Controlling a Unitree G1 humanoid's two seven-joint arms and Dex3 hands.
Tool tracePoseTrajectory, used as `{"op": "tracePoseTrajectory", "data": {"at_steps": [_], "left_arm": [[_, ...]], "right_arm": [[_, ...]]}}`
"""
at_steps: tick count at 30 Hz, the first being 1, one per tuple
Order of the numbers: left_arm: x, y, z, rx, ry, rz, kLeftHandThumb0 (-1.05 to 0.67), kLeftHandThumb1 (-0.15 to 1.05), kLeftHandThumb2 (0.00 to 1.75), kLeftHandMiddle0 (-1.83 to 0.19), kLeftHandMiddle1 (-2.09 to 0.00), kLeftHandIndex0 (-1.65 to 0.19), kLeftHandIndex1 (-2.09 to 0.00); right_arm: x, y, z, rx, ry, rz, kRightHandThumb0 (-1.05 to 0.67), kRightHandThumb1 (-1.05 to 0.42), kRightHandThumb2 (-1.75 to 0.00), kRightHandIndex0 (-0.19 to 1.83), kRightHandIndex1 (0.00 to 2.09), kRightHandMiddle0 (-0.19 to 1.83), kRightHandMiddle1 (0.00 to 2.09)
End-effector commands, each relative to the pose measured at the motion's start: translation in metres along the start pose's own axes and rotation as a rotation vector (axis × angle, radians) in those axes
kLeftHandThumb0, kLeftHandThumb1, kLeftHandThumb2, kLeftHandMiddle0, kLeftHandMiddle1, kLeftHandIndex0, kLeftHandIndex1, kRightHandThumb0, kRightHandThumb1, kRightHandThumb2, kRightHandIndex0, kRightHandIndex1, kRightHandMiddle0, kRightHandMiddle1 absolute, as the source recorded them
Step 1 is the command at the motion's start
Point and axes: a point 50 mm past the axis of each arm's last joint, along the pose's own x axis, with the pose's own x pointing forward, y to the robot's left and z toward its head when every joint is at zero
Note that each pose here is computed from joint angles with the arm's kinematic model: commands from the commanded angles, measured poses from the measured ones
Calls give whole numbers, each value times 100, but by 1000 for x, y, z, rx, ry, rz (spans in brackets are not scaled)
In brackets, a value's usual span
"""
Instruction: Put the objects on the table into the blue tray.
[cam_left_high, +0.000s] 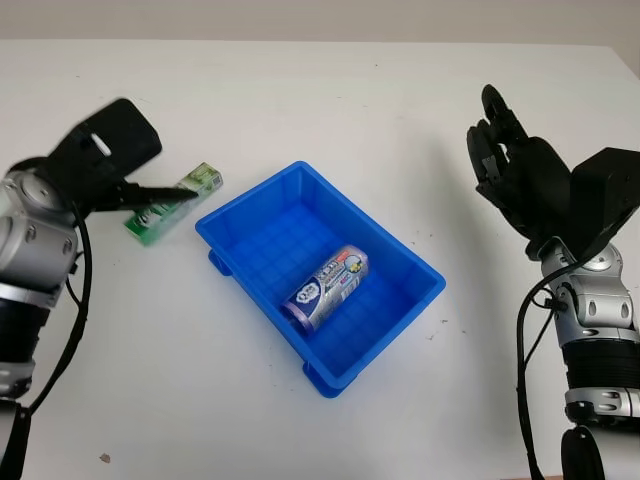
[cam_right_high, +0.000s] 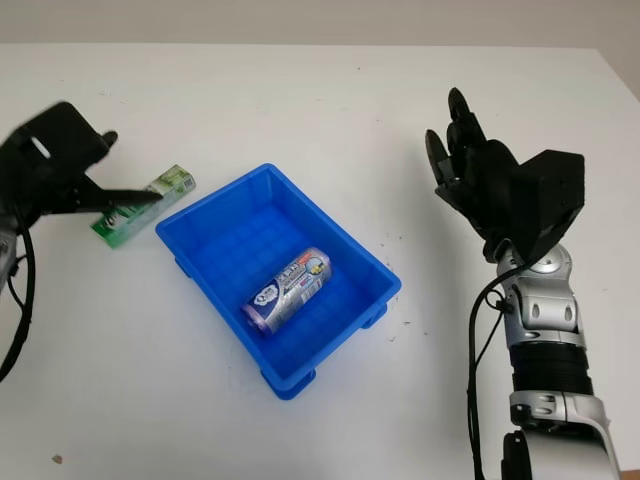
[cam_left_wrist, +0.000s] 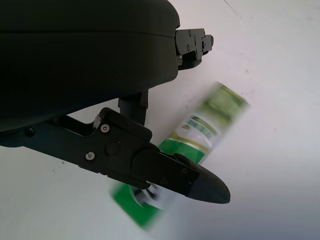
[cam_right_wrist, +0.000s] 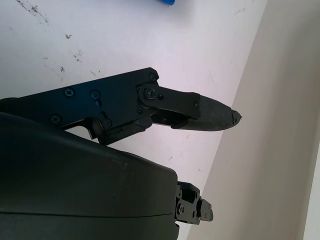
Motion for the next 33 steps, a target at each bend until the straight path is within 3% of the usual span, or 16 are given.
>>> {"op": "tracePoseTrajectory", "data": {"at_steps": [1, 3, 6, 9, 14, 16, 17, 19, 21, 22, 23, 25, 28, 29, 30, 33], "left_arm": [[5, -26, -12, 37, 41, -69, -78, 96, 5, 5, -209, 16, -6], [7, -36, -17, 84, 60, -88, -81, 96, 5, 15, -208, 17, -5], [8, -47, -22, 146, 70, -89, -82, 94, 5, -32, -209, 13, -7], [7, -52, -24, 253, 10, -54, -78, 91, 5, -66, -209, 3, -11], [5, -57, -28, 487, -89, 53, -69, 89, 5, -81, -209, -12, -22], [6, -57, -30, 555, -100, 83, -65, 95, 6, -69, -209, 9, -135], [6, -57, -30, 575, -108, 100, -63, 101, 8, -65, -209, 13, -179], [9, -56, -31, 606, -118, 127, -59, 104, 14, -64, -209, -1, -201], [12, -55, -31, 638, -107, 144, -56, 105, 25, -73, -209, -25, -208], [13, -54, -31, 654, -99, 151, -56, 105, 28, -76, -209, -27, -209], [15, -53, -30, 672, -89, 155, -55, 105, 31, -78, -209, -13, -209], [18, -51, -29, 683, -80, 159, -54, 105, 33, -79, -209, 3, -198], [22, -49, -28, 698, -73, 161, -50, 105, 32, -64, -209, -9, -62], [23, -47, -28, 706, -68, 154, -49, 105, 32, -57, -209, -14, -42], [25, -46, -27, 707, -62, 141, -46, 105, 32, -53, -209, -17, -27], [27, -41, -27, 692, -76, 119, -33, 105, 33, -43, -209, -24, -18]], "right_arm": [[0, -4, 8, -3, -32, -12, -60, -105, -55, -19, 0, -19, 4], [0, -6, 9, 0, -45, -5, -59, -105, -57, -19, 0, -19, 3], [-1, -7, 11, 7, -53, 5, -59, -105, -58, -19, 0, -19, 2], [-1, -9, 11, 6, -61, 11, -59, -105, -59, -19, 0, -19, 3], [-1, -8, 11, 23, -62, 11, -59, -105, -58, -19, 0, -19, 3], [-1, -7, 11, 31, -65, 13, -58, -105, -58, -19, 0, -19, 3], [-1, -7, 11, 34, -66, 15, -58, -105, -58, -19, 0, -19, 3], [-1, -7, 11, 30, -64, 12, -58, -105, -58, -19, 0, -19, 3], [-1, -7, 11, 35, -65, 11, -57, -105, -58, -19, 0, -19, 1], [-1, -7, 11, 39, -66, 9, -57, -105, -58, -19, 0, -19, 1], [-1, -6, 11, 40, -66, 8, -57, -105, -58, -19, 0, -19, 1], [-1, -6, 11, 43, -65, 2, -56, -105, -58, -19, 0, -18, 2], [-2, -6, 11, 37, -69, 3, -56, -105, -58, -19, 0, -19, 2], [-2, -7, 10, 35, -71, 2, -57, -105, -58, -19, 0, -19, 2], [-2, -7, 10, 35, -72, 1, -57, -105, -57, -19, 0, -19, 3], [-3, -7, 9, 40, -72, -7, -58, -105, -56, -19, 0, -18, 4]]}}
